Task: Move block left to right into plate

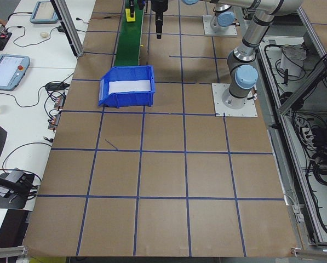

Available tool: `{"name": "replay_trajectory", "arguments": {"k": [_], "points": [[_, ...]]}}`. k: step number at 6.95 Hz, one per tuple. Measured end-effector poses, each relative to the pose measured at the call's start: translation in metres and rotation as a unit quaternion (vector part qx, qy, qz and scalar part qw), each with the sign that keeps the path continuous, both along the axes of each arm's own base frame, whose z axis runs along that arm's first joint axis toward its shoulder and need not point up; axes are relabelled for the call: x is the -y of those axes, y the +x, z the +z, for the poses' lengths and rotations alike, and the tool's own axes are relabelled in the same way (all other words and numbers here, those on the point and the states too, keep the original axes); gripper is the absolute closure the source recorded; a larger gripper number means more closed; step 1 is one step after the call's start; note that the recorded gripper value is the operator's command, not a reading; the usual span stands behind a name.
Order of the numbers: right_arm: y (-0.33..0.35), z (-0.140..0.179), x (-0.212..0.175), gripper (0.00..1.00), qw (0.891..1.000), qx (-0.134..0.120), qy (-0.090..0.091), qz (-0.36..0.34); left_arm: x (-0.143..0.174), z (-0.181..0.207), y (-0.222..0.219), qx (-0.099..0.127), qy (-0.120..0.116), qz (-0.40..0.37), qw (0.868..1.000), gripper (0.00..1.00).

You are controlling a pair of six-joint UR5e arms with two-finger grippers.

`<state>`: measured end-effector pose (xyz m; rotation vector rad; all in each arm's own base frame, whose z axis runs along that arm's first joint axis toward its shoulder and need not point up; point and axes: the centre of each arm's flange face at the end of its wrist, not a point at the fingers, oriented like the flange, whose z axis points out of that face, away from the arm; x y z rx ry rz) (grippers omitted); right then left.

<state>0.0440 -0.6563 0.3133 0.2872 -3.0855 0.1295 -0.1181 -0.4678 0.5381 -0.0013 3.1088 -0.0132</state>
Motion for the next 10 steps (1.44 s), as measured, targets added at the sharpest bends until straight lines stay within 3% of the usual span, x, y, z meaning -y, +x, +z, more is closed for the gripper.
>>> {"name": "replay_trajectory", "arguments": {"k": [1,2,3,5,6,7,8,9,10], "points": [[-0.067,0.033,-0.024,0.85,0.998,-0.055,0.003,0.024,0.000,0.000,0.000,0.000,0.000,0.000,1.000,0.00],[-0.153,0.064,-0.067,0.87,0.996,-0.085,0.023,0.025,0.000,0.000,0.000,0.000,0.000,0.000,1.000,0.00],[-0.224,0.084,-0.117,0.88,0.994,-0.095,0.042,0.019,0.000,0.000,0.000,0.000,0.000,0.000,1.000,0.00],[-0.347,0.074,-0.216,0.90,0.994,-0.075,0.086,0.003,0.000,0.000,0.000,0.000,0.000,0.000,1.000,0.00],[-0.392,0.049,-0.265,0.90,0.994,-0.054,0.098,-0.016,0.000,0.000,0.000,0.000,0.000,0.000,1.000,0.00],[-0.425,0.019,-0.315,0.89,0.994,-0.035,0.094,-0.037,0.000,0.000,0.000,0.000,0.000,0.000,1.000,0.00],[-0.446,-0.011,-0.363,0.61,0.995,-0.017,0.084,-0.058,0.000,0.000,0.000,0.000,0.000,0.000,1.000,0.00],[-0.455,-0.038,-0.399,0.01,0.995,0.001,0.072,-0.072,0.000,0.000,0.000,0.000,0.000,0.000,1.000,0.00],[-0.459,-0.061,-0.417,0.00,0.995,0.019,0.061,-0.072,0.000,0.000,0.000,0.000,0.000,0.000,1.000,0.00]]}}
